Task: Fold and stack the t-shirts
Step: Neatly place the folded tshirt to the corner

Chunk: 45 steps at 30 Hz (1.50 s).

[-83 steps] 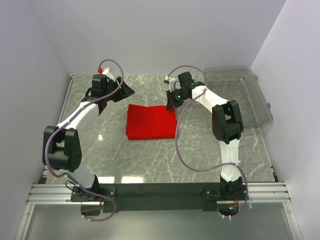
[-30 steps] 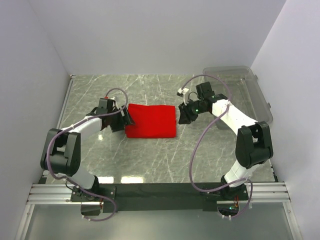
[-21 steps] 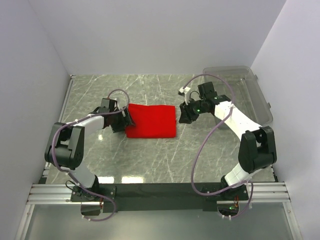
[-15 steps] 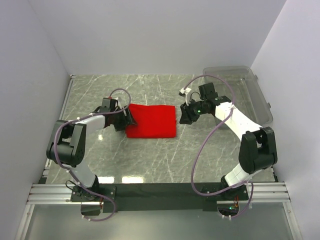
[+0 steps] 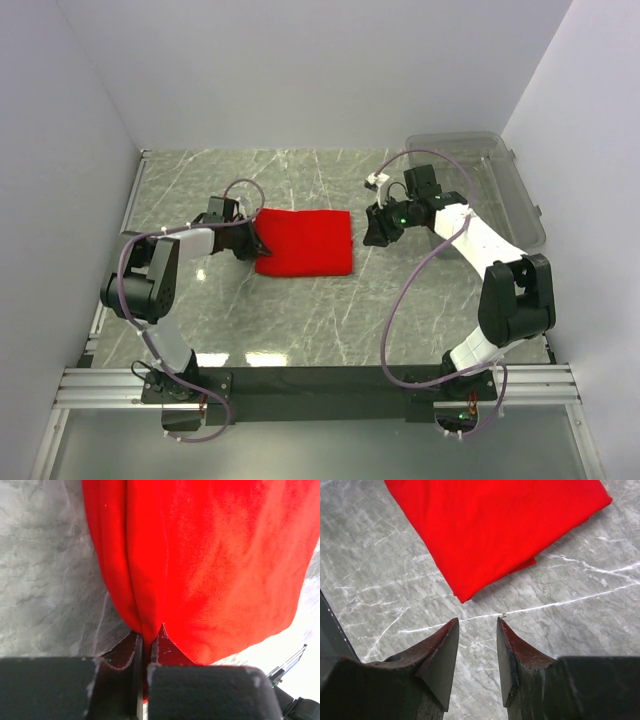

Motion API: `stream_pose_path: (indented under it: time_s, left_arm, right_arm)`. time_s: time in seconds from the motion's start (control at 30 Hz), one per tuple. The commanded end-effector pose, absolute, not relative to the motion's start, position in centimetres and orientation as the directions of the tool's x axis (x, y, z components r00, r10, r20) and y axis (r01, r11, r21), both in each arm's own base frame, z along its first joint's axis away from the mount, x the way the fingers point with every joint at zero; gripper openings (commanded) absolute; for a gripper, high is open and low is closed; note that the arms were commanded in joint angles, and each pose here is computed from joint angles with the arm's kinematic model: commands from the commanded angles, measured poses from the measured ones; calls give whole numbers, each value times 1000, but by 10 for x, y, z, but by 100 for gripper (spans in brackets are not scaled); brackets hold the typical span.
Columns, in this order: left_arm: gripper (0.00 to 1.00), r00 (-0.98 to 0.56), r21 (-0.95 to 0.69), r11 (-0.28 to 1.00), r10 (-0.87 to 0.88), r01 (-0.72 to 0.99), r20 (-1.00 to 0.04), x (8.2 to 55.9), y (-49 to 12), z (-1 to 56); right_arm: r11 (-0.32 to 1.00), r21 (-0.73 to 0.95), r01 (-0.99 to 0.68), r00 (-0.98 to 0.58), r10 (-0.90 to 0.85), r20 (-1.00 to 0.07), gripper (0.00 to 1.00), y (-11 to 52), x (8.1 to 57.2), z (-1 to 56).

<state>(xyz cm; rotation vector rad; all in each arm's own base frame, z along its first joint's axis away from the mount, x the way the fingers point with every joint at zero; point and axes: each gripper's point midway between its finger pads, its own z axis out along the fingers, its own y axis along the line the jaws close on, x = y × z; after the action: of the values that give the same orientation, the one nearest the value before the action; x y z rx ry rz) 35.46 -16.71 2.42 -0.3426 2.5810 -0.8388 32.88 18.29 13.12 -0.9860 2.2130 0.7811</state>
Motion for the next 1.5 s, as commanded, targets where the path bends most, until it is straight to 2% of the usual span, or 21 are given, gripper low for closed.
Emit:
stream_pose_path:
  time_s: [0.0, 0.17, 0.4, 0.57, 0.73, 0.93, 1.1, 1.13, 1.23, 1.27, 1.37, 1.47]
  left_arm:
    - [1, -893, -533, 835, -336, -136, -298, 354, -148, 15]
    - [1, -848, -465, 860, -396, -209, -351, 375, -91, 26]
    - [1, -805, -269, 901, -427, -341, -412, 394, 7, 32]
    - [1, -745, -193, 861, -504, -470, -436, 400, 82, 36]
    - [1, -763, 32, 857, -441, -515, -472, 402, 141, 37]
    - [1, -729, 114, 813, -438, -570, -526, 421, 183, 55]
    - [1, -723, 176, 777, -443, -605, -530, 429, 208, 59]
    - [3, -724, 188, 769, -447, -611, -525, 428, 211, 58]
    - [28, -705, 159, 771, -450, -616, -548, 437, 211, 68]
    - [39, -691, 141, 773, -449, -618, -566, 440, 210, 77]
    - [51, -657, 116, 769, -446, -629, -608, 441, 208, 101]
    - [58, -609, 95, 762, -429, -641, -667, 437, 208, 138]
  right_arm:
    - [555, 240, -796, -516, -418, -747, 43, 179, 333, 147]
    - [562, 238, -792, -520, -416, -746, 43, 174, 334, 145]
    - [573, 247, -781, -530, -399, -749, 43, 167, 337, 145]
    - [575, 247, -780, -528, -392, -753, 43, 162, 339, 146]
    - [582, 248, -774, -532, -385, -755, 43, 156, 342, 147]
    - [586, 256, -769, -537, -374, -756, 43, 149, 343, 146]
    - [591, 259, -764, -542, -369, -755, 43, 144, 342, 145]
    - [591, 258, -764, -540, -367, -757, 43, 143, 342, 145]
    - [592, 256, -764, -540, -370, -756, 44, 142, 341, 144]
    - [594, 254, -763, -540, -371, -756, 43, 141, 341, 144]
    - [591, 247, -768, -534, -377, -757, 44, 141, 340, 146]
    - [591, 238, -771, -525, -379, -762, 44, 140, 341, 149]
